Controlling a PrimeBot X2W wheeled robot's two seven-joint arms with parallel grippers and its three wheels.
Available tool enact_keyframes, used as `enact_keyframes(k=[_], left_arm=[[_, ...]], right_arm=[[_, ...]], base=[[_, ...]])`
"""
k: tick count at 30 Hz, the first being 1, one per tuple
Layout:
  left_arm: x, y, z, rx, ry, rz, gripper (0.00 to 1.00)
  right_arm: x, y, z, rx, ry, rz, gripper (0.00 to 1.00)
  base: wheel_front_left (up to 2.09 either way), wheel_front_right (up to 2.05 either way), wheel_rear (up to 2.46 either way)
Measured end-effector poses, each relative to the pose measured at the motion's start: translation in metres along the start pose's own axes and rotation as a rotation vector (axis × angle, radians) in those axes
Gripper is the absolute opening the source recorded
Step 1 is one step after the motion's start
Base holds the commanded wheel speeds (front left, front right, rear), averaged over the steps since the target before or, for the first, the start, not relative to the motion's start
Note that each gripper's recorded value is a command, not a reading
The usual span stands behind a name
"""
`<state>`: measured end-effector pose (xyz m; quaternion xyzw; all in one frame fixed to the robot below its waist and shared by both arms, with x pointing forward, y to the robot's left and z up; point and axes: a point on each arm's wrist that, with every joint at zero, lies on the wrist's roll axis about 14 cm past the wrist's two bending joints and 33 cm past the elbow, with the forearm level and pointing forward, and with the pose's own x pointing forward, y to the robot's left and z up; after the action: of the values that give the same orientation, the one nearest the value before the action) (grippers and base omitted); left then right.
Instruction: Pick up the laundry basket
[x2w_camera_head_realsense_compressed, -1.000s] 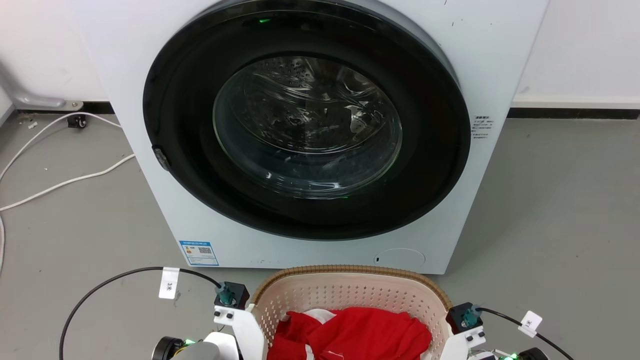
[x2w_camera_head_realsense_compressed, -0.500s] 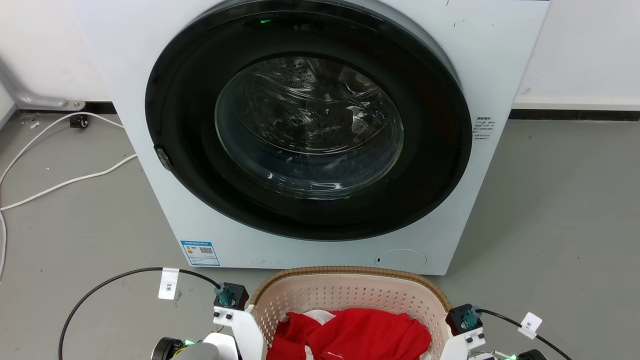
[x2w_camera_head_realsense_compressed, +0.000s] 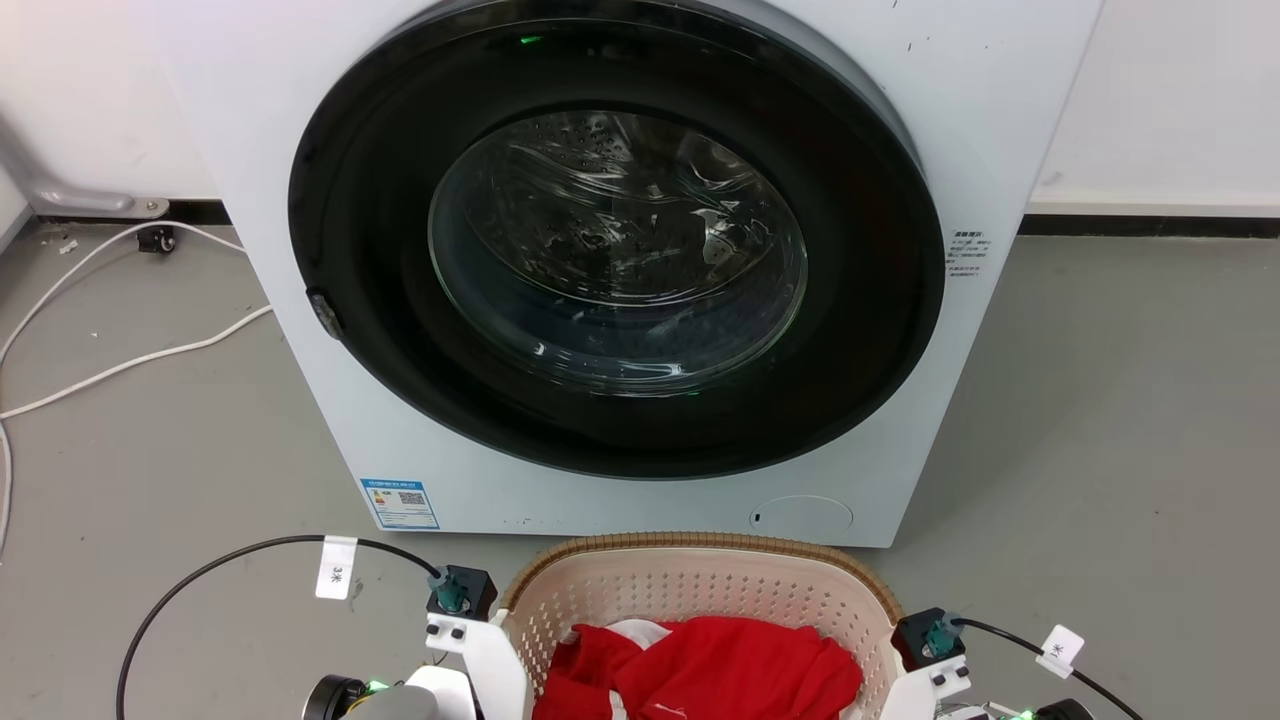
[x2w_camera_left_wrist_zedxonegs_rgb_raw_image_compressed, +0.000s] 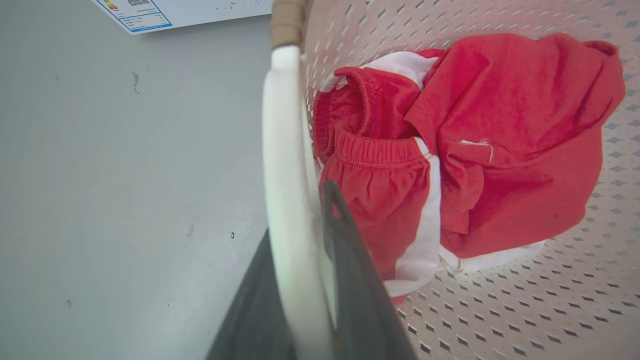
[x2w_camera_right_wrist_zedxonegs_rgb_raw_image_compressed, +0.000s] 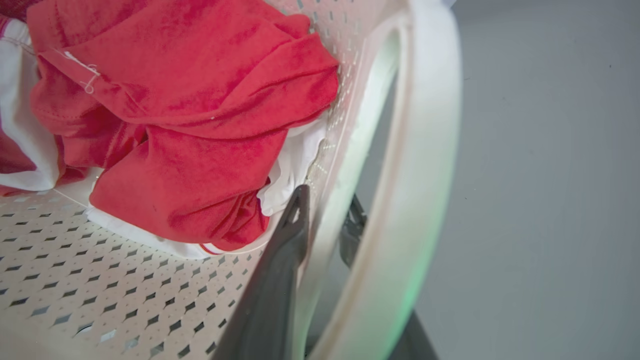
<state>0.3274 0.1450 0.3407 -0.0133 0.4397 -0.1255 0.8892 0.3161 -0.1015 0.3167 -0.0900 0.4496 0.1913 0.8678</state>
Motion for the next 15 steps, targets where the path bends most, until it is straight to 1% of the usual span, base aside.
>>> enact_keyframes(k=[15], left_arm=[[0.0014, -0.0009, -0.0002, -0.001, 0.001, -0.004, 0.00]], right_arm=[[0.0007, -0.0006, -0.0017, 0.004, 0.005, 0.000, 0.00]], base=[[0.00, 0.00, 0.00]])
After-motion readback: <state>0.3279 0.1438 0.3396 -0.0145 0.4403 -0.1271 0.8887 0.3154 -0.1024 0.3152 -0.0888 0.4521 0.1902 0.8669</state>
